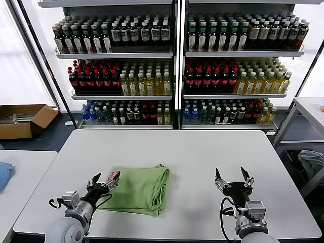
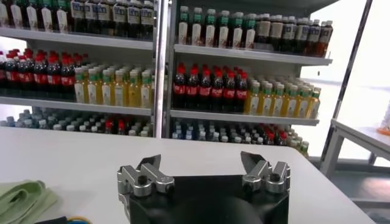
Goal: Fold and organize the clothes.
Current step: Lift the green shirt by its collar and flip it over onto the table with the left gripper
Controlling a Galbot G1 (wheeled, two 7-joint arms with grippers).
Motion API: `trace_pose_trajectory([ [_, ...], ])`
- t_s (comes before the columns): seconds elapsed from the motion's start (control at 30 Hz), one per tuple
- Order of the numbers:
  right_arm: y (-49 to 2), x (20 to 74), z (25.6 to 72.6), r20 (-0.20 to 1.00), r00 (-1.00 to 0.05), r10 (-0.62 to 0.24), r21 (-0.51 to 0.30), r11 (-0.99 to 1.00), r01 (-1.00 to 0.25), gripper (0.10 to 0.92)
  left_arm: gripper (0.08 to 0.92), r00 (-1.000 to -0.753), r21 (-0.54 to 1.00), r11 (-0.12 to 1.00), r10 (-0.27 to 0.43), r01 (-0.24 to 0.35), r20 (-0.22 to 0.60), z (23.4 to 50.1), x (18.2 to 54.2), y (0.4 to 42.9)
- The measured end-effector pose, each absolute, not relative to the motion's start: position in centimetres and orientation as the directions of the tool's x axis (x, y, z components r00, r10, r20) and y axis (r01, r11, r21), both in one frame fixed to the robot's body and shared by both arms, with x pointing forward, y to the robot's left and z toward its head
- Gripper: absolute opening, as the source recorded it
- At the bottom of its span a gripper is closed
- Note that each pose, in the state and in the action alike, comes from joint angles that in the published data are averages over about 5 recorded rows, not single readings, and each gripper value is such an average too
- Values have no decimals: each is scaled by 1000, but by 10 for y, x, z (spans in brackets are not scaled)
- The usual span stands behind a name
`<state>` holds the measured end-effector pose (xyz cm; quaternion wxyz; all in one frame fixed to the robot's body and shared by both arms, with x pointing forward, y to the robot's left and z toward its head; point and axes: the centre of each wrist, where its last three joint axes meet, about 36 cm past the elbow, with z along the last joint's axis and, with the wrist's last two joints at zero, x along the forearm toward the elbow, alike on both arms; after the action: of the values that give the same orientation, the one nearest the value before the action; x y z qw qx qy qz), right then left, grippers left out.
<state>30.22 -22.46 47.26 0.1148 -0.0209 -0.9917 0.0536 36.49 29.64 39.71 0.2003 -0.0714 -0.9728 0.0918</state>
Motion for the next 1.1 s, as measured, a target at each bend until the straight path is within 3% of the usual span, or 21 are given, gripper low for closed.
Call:
trace_pose_trajectory([
  [0.47,-224,299,473,225,-973,52,-113,993,27,823,796,-883,-196,974,189,113,429,376,364,297],
  [0.87,-227,298,480,213,-976,51,-122,992,26,823,463,-868,-190,973,202,128,453,366,357,294],
  [1.1,-229,300,482,207,-977,53,-126,992,27,823,255,-874,-188,974,198,125,443,365,358,294],
])
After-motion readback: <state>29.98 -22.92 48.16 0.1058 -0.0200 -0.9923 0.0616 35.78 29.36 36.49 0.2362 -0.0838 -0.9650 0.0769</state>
